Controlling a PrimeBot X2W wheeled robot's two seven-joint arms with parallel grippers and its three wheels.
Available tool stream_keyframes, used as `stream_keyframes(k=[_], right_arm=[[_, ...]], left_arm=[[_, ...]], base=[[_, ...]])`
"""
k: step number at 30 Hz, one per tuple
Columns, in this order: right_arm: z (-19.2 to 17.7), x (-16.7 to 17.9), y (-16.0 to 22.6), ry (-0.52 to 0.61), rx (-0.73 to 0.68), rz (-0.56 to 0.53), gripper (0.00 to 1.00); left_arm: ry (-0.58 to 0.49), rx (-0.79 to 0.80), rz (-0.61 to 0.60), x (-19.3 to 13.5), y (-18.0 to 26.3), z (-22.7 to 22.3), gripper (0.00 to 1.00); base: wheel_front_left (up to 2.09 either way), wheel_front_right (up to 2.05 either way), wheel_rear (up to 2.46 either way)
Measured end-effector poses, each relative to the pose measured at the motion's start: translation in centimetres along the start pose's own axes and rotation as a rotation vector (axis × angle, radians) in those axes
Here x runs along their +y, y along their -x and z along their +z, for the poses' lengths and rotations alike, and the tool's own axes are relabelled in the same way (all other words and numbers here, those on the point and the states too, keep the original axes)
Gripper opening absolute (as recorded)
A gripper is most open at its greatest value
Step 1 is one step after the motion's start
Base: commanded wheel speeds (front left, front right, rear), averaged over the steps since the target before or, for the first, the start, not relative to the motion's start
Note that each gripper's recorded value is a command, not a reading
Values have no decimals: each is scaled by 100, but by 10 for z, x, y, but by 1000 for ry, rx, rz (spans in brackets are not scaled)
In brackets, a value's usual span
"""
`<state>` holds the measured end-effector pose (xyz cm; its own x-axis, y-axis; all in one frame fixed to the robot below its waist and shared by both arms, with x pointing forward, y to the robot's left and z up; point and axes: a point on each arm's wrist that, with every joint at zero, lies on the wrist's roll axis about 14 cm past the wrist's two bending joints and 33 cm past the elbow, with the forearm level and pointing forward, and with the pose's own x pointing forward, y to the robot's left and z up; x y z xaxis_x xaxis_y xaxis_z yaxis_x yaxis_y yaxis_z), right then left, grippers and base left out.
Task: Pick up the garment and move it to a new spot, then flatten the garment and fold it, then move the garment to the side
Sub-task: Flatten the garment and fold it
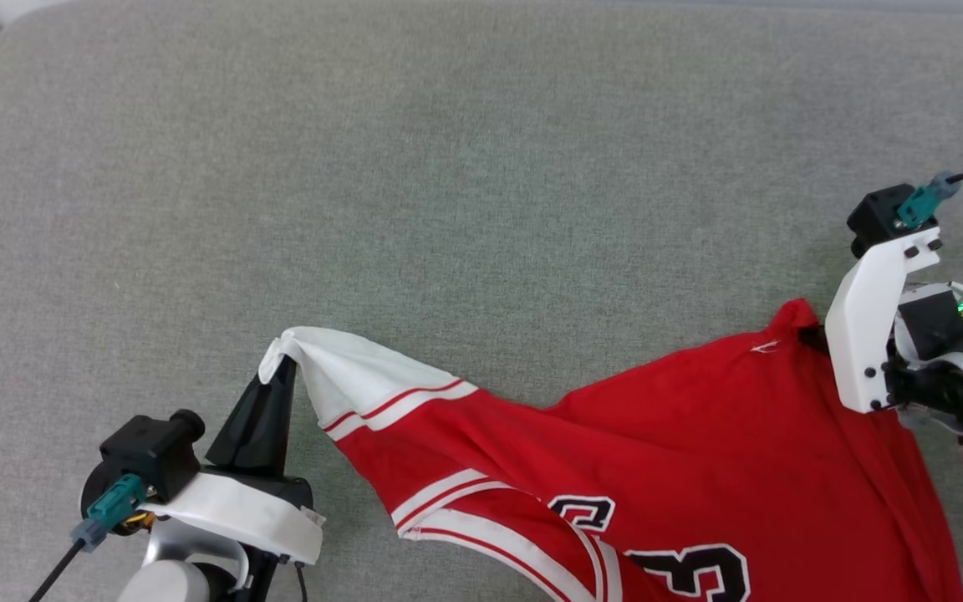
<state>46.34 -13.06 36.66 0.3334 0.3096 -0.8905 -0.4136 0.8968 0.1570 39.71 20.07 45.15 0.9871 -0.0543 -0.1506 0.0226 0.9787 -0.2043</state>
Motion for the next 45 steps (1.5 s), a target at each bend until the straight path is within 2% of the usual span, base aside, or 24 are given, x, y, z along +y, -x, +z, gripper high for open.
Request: stream_keyframes(k=[5,11,16,25,34,40,45], right_arm=[[18,-11,20,34,-126,-77,0],[65,-24,69,54,-381,-181,0],[97,-33,114,45,-588,-255,0],[149,-50,194,30,-902,-362,0],[229,-66,265,54,-1179,-431,0],[277,-76,294,81,-1302,-470,0],[311,-84,296,105,-1352,-485,0]], left_arm=[[-34,-63,-5,1,-2,25,0],[-51,-226,-29,-1,-23,89,0],[-39,-302,-80,-16,-50,136,0],[-94,-361,-136,-44,-106,208,0],[-147,-535,-130,-53,-152,304,0],[-167,-657,-139,-57,-177,354,0],[-183,-702,-130,-50,-204,368,0]], base=[[0,0,0],[0,0,0],[0,0,0],[0,0,0],[0,0,0],[0,0,0],[0,0,0]])
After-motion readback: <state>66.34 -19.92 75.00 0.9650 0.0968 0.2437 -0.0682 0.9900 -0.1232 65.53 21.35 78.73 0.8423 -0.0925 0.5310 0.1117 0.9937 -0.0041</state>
